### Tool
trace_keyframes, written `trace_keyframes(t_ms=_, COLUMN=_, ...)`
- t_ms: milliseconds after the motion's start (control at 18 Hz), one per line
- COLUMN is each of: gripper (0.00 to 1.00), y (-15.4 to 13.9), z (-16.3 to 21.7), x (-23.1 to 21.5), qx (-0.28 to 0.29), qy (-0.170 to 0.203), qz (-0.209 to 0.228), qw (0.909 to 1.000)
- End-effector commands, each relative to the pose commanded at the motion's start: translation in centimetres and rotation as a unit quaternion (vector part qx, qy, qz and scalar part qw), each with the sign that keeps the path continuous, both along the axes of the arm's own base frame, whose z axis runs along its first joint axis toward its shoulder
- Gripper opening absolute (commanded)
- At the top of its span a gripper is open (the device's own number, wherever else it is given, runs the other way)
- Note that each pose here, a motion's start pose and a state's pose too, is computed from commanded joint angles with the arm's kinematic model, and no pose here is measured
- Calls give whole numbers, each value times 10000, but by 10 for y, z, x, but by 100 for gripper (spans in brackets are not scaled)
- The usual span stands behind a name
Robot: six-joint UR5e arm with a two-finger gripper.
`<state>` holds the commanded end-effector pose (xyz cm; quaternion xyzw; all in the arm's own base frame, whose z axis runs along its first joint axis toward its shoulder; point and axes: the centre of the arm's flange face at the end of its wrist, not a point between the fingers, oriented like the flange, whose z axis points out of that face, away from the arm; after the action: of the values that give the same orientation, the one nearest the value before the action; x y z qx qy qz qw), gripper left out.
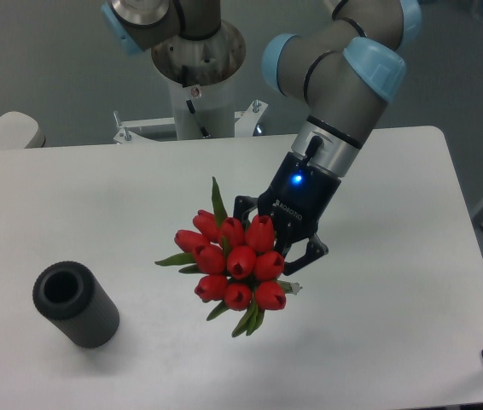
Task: Insert the flowers into the vase
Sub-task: 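Carry the red tulip bouquet with the gripper over the grey vase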
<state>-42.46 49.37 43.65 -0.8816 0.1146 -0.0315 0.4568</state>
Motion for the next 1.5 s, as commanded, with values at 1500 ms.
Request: trace_keyframes(t_ms=1500, gripper=34, y=90, z=52, x=153, qx=482, qy=-1133, qz=-649, qw=9903)
